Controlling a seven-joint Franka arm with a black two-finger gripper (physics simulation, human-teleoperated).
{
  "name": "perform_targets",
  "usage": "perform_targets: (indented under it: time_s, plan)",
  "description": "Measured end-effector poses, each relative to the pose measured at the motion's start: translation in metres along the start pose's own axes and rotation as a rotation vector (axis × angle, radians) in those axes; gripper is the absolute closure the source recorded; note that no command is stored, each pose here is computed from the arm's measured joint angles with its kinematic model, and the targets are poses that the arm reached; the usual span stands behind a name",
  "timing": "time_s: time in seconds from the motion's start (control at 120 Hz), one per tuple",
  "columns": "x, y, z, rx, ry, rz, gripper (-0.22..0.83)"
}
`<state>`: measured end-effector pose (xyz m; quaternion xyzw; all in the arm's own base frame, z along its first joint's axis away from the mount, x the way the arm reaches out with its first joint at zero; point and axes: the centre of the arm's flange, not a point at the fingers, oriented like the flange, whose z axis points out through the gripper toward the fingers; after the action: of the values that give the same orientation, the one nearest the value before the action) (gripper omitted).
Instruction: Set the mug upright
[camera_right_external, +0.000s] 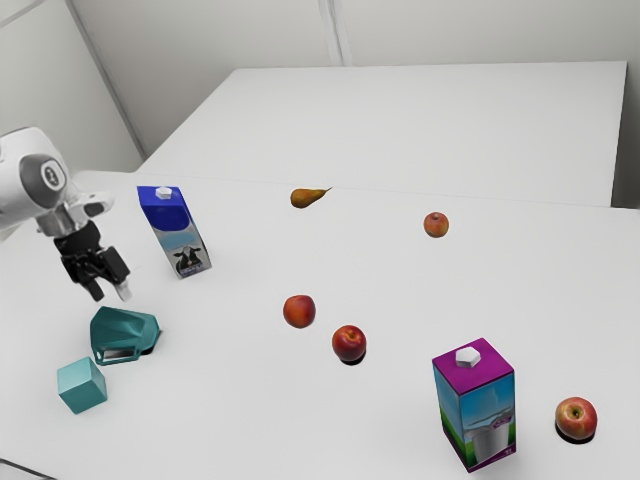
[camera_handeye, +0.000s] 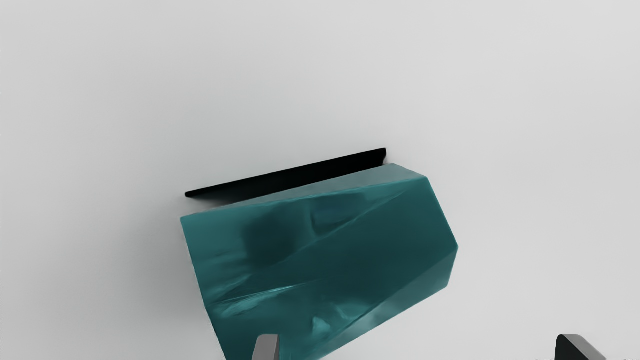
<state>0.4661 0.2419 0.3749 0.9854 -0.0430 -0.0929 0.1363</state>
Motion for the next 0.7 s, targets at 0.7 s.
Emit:
perform_targets:
  time_s: [0.7]
  plan:
    - [-0.035,-0.097,0.037,-0.342,0.142,-0.015,0.00]
